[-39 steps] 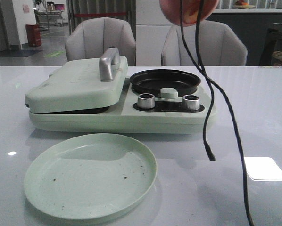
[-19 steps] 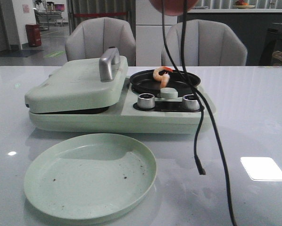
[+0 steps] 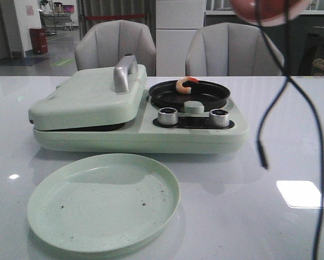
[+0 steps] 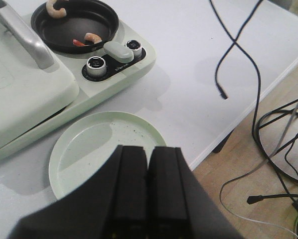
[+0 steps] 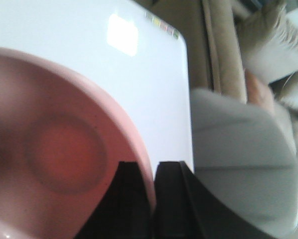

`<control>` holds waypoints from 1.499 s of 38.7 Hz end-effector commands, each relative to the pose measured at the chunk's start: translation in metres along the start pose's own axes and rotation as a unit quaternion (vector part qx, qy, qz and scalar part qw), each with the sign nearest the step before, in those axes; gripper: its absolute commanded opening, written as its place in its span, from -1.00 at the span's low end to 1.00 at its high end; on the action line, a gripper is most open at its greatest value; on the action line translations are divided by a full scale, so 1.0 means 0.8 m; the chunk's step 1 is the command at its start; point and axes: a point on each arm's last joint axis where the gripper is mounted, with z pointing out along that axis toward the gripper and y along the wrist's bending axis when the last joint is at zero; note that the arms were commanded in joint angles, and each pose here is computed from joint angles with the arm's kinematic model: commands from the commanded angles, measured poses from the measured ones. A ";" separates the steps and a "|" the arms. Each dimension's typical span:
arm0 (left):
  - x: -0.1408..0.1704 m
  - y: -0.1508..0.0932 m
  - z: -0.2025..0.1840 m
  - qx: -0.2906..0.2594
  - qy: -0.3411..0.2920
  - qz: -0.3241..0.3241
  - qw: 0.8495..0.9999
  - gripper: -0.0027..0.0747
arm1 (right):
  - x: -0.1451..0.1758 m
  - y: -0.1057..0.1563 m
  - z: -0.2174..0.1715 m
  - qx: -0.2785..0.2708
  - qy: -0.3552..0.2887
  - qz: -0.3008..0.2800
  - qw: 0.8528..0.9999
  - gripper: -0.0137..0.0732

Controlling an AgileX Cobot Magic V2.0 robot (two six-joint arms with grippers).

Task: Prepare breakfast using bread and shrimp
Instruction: 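Carry the empty bowl back and set it down with right gripper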

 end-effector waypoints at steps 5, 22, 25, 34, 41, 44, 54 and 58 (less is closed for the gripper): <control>-0.016 -0.003 -0.008 -0.003 -0.046 -0.004 0.999 -0.67 | 0.119 -0.072 0.037 -0.098 0.061 0.112 0.987 -0.59; -0.016 -0.003 -0.008 -0.003 -0.046 -0.004 0.999 -0.67 | 0.248 -0.015 0.179 -0.296 0.202 0.285 0.889 -0.41; -0.016 -0.003 -0.008 -0.003 -0.046 -0.004 0.999 -0.67 | 0.247 -0.014 0.181 -0.293 0.199 0.286 0.890 -0.01; -0.016 -0.003 -0.008 -0.003 -0.046 -0.004 0.999 -0.67 | 0.242 -0.021 0.175 -0.288 0.182 0.289 0.895 0.38; -0.016 -0.003 -0.008 -0.003 -0.046 -0.004 0.999 -0.67 | 0.227 -0.038 0.139 -0.281 0.133 0.290 0.905 0.38; -0.016 -0.003 -0.008 -0.003 -0.046 -0.004 0.999 -0.67 | 0.214 -0.038 0.113 -0.287 0.104 0.270 0.913 0.38; -0.016 -0.003 -0.008 -0.003 -0.046 -0.004 0.999 -0.67 | 0.184 -0.022 0.013 -0.327 0.009 0.179 0.928 0.38; -0.016 -0.003 -0.008 -0.003 -0.046 -0.004 0.999 -0.67 | 0.187 -0.024 -0.025 -0.336 -0.012 0.157 0.929 0.38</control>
